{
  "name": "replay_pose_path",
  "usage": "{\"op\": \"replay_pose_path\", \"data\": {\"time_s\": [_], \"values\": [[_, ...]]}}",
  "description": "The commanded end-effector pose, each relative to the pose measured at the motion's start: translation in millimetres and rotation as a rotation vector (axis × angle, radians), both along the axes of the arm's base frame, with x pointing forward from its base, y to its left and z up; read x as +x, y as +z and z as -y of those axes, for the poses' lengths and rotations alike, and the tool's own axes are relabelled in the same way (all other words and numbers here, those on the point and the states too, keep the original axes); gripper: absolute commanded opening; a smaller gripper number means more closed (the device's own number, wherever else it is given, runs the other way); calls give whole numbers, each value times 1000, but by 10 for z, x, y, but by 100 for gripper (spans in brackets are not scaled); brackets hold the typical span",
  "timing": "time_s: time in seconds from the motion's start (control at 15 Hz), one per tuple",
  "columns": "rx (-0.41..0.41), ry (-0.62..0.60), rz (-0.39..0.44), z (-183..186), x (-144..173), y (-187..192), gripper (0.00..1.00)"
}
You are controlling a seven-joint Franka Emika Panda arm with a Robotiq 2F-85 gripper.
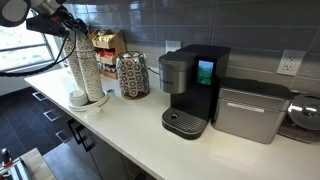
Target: Remove one coffee cup from the stack on the right and place it upright on the counter then put the white lid on top of it.
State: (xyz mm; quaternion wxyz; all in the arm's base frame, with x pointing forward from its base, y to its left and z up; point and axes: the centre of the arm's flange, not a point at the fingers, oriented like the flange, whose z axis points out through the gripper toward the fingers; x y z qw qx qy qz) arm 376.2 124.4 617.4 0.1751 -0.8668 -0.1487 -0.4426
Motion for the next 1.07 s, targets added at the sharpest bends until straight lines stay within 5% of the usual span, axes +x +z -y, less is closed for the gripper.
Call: {"op": "replay_pose_path", "data": {"time_s": [0.0,0.13,0.27,0.33,0.4,0.47,0.53,0.73,1.0], "values": [[1,11,14,31,-39,-6,42],[1,13,14,27,-38,-9,41],[0,13,13,22,-35,-11,58],[0,13,12,20,-34,-11,75],[0,13,13,20,-33,-11,73],[1,16,14,19,-33,-12,53],[1,17,15,16,-34,-11,49],[2,20,16,8,-38,-8,39],[3,22,19,4,-48,3,39]]}}
